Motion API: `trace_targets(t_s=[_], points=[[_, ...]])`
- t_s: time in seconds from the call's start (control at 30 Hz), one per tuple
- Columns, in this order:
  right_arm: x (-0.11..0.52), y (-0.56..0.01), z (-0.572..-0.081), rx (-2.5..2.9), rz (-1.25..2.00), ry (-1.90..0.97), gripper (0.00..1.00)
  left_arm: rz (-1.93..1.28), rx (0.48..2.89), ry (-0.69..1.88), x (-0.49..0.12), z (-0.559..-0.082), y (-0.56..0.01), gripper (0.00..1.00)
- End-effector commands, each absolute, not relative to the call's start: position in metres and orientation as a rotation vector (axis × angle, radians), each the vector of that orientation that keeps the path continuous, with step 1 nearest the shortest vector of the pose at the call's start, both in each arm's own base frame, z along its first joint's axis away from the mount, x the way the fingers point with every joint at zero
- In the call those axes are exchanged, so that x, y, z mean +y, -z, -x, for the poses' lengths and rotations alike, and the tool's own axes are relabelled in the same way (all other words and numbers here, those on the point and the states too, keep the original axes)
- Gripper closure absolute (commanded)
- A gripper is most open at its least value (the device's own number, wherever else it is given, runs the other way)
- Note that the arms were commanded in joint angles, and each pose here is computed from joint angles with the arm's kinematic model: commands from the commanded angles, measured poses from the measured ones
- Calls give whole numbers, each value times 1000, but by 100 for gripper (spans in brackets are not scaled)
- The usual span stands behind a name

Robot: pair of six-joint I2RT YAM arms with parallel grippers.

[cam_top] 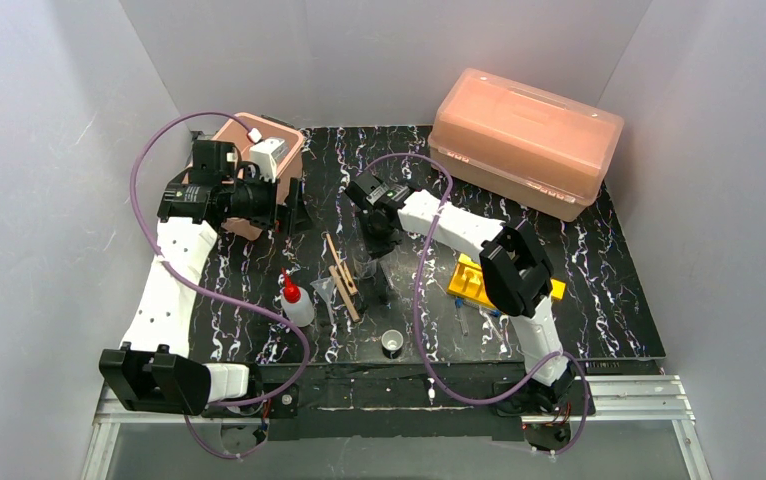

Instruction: Organize the chemistry lab equipment

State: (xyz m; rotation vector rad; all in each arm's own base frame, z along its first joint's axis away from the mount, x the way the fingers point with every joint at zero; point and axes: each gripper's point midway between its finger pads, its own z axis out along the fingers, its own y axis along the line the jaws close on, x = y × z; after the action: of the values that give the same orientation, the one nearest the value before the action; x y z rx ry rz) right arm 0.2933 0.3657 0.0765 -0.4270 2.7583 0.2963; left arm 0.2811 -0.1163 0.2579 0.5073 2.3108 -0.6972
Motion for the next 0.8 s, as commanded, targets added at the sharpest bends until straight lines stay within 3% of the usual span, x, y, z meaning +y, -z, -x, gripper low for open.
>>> trace_targets(t_s=[0.0, 0.1, 0.27, 0.37, 0.53, 0.77], points=[[370, -70, -302, 2722, 401, -271, 91, -520, 2282, 711, -115, -271, -265, 1], [369, -74, -303, 2710, 403, -267, 72, -515, 2285, 705, -113, -271, -264, 1], [369, -77, -303, 2702, 413, -269, 68, -508, 2278, 718, -114, -271, -268, 1], [368, -88, -304, 2692, 412, -265, 60, -507, 2274, 721, -114, -269, -269, 1], [364, -160, -319, 2565, 401, -319, 50, -512, 2280, 713, -113, -269, -268, 1], [287, -217, -315, 2554, 273, -259, 46, -528, 2271, 697, -110, -267, -270, 1]])
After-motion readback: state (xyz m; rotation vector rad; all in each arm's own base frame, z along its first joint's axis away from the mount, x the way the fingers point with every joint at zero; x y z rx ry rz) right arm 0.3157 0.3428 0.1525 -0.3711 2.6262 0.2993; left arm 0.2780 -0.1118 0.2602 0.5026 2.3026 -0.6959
